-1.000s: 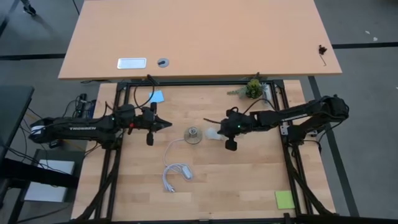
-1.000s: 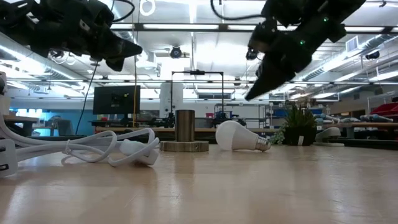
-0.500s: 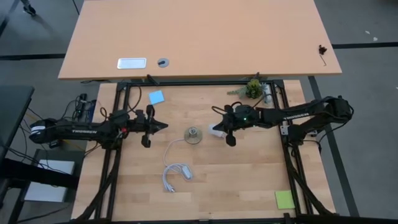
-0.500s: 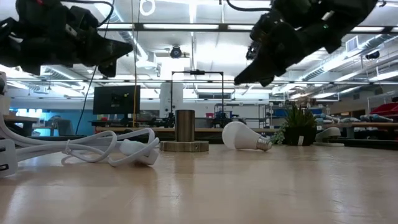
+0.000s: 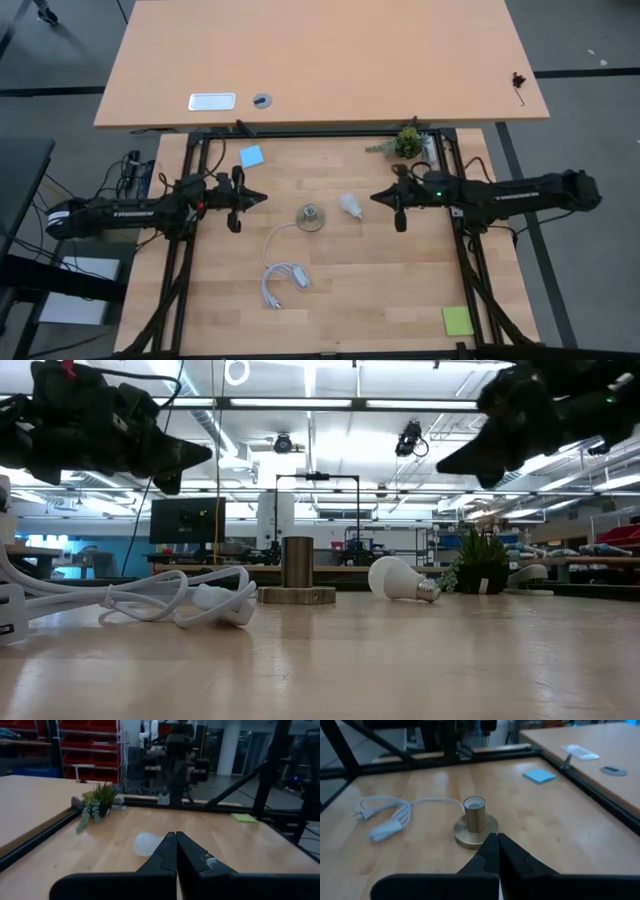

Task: Screw lightbulb
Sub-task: Return to Home Position

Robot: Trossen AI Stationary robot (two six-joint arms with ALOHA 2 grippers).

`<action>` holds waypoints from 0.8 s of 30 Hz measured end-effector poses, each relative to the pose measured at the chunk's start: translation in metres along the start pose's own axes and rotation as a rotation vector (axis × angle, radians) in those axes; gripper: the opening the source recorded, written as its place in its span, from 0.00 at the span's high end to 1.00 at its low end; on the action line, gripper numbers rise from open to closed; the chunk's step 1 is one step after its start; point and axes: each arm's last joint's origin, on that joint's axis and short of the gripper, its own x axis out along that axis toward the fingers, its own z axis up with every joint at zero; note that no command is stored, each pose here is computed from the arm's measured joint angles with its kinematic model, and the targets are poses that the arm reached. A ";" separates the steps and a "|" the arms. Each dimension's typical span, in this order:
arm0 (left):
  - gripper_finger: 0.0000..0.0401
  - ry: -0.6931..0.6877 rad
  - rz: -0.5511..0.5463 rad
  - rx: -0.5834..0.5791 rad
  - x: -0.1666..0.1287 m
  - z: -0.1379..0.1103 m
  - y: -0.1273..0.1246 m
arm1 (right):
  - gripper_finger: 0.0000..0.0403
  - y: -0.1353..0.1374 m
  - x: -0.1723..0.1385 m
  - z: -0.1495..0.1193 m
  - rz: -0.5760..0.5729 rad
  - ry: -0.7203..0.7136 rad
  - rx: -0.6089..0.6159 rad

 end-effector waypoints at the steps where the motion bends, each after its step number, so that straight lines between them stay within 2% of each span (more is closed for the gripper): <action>1: 1.00 0.007 0.005 -0.002 0.000 -0.001 0.001 | 0.99 -0.001 -0.004 -0.003 -0.007 -0.013 0.004; 14: 1.00 0.018 0.006 0.028 -0.009 0.002 -0.002 | 1.00 -0.004 -0.038 -0.028 -0.028 -0.116 0.033; 21: 1.00 -0.022 0.067 0.058 -0.020 0.007 -0.004 | 1.00 -0.005 -0.051 -0.031 -0.048 -0.147 0.030; 24: 1.00 -0.083 0.088 0.059 -0.026 0.004 -0.005 | 1.00 -0.005 -0.055 -0.031 -0.046 -0.182 0.031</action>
